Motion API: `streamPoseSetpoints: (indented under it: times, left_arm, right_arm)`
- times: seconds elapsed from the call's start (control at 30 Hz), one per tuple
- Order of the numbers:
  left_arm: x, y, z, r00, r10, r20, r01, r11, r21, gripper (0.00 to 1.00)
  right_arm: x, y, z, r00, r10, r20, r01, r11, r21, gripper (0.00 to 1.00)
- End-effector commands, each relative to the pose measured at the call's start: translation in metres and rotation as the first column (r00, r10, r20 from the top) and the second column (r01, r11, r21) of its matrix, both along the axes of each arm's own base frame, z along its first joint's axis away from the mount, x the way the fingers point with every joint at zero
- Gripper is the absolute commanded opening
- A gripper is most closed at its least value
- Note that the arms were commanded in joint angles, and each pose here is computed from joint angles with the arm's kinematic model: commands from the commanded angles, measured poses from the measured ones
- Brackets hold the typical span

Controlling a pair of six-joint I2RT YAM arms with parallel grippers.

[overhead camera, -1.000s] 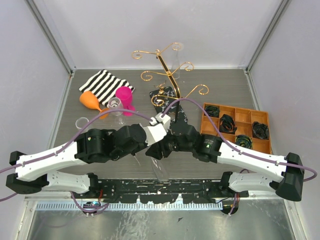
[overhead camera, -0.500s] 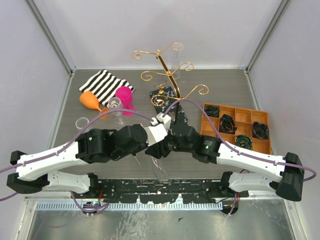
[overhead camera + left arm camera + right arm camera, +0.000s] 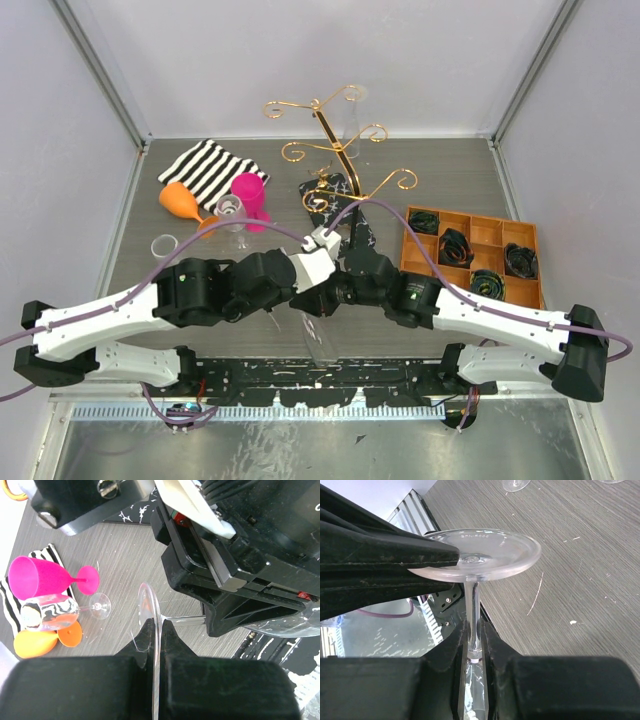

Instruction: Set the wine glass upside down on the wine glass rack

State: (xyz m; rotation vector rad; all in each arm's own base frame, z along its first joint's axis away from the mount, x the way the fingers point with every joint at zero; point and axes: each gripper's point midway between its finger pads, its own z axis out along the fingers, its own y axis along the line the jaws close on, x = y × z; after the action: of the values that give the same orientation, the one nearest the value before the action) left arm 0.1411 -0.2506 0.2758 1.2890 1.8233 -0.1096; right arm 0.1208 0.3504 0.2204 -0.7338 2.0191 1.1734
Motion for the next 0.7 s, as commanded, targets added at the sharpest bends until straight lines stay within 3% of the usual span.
streamPoseSetpoints:
  times: [0.0, 0.07, 0.17, 0.3, 0.67]
  left_arm:
    - [0.006, -0.004, 0.019, 0.999, 0.044, 0.032, -0.041, 0.996, -0.083, 0.01]
    - [0.006, -0.003, 0.019, 0.998, 0.049, 0.032, -0.046, 0.995, -0.094, 0.08]
    - [0.004, -0.003, 0.022, 0.999, 0.044, 0.026, -0.040, 0.992, -0.123, 0.26]
    - [0.001, -0.002, 0.029, 0.999, 0.039, 0.019, -0.035, 0.984, -0.172, 0.40]
    - [-0.001, 0.020, 0.047, 0.996, 0.091, 0.015, -0.082, 0.949, -0.305, 0.55]
  right_arm:
    - [0.009, -0.001, 0.021, 0.997, -0.049, 0.059, 0.044, 0.996, 0.082, 0.01]
    - [0.014, -0.005, 0.023, 0.994, -0.087, 0.072, 0.081, 0.992, 0.093, 0.01]
    - [0.021, -0.010, 0.023, 0.987, -0.130, 0.089, 0.122, 0.988, 0.098, 0.00]
    - [0.028, -0.016, 0.022, 0.979, -0.173, 0.105, 0.164, 0.982, 0.091, 0.01]
    - [0.044, -0.040, 0.025, 0.942, -0.260, 0.211, 0.254, 0.966, 0.054, 0.01]
